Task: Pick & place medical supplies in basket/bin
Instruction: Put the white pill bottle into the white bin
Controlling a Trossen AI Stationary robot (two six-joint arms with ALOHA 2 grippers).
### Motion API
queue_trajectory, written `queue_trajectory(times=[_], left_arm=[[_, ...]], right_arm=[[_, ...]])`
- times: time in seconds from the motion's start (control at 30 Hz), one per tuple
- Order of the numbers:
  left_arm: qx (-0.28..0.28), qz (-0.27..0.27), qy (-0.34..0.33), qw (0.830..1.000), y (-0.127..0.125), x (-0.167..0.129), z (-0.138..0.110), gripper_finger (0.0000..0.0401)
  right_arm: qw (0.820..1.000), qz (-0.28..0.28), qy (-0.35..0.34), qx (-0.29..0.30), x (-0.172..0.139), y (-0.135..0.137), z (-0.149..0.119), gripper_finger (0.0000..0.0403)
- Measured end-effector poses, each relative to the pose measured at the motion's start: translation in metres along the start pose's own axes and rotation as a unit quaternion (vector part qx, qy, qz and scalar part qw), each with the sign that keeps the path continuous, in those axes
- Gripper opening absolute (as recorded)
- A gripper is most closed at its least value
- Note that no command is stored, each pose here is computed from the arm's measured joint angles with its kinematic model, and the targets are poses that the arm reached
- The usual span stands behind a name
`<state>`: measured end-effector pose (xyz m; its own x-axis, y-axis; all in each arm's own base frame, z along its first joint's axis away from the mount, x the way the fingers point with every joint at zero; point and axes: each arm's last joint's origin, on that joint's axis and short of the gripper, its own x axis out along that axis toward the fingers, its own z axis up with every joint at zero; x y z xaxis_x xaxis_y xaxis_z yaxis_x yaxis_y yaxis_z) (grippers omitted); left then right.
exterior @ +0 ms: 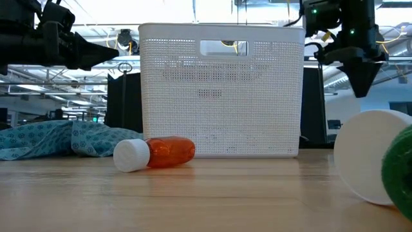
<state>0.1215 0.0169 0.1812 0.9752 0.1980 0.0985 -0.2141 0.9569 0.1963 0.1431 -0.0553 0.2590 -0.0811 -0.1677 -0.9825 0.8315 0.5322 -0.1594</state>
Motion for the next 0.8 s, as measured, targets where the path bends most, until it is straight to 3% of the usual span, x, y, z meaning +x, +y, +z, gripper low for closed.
queue_trajectory(times=[0.2, 0.37, 0.53, 0.8], left_arm=[[0.000, 0.000, 0.000, 1.000, 0.000, 0.000, 0.000, 0.0026], [0.000, 0.000, -0.001, 1.000, 0.000, 0.000, 0.000, 0.0026], [0.004, 0.000, -0.001, 1.000, 0.000, 0.000, 0.000, 0.0026], [0.004, -0.001, -0.001, 1.000, 0.000, 0.000, 0.000, 0.0026]], right_arm=[[1.000, 0.023, -0.003, 0.019, 0.009, -0.001, -0.005, 0.0229], [0.999, 0.006, 0.016, 0.046, 0.022, -0.002, -0.009, 0.0292], [0.997, -0.021, 0.044, 0.066, 0.042, -0.005, -0.018, 0.0305], [0.995, -0.037, 0.010, 0.090, 0.049, -0.005, -0.015, 0.0287]])
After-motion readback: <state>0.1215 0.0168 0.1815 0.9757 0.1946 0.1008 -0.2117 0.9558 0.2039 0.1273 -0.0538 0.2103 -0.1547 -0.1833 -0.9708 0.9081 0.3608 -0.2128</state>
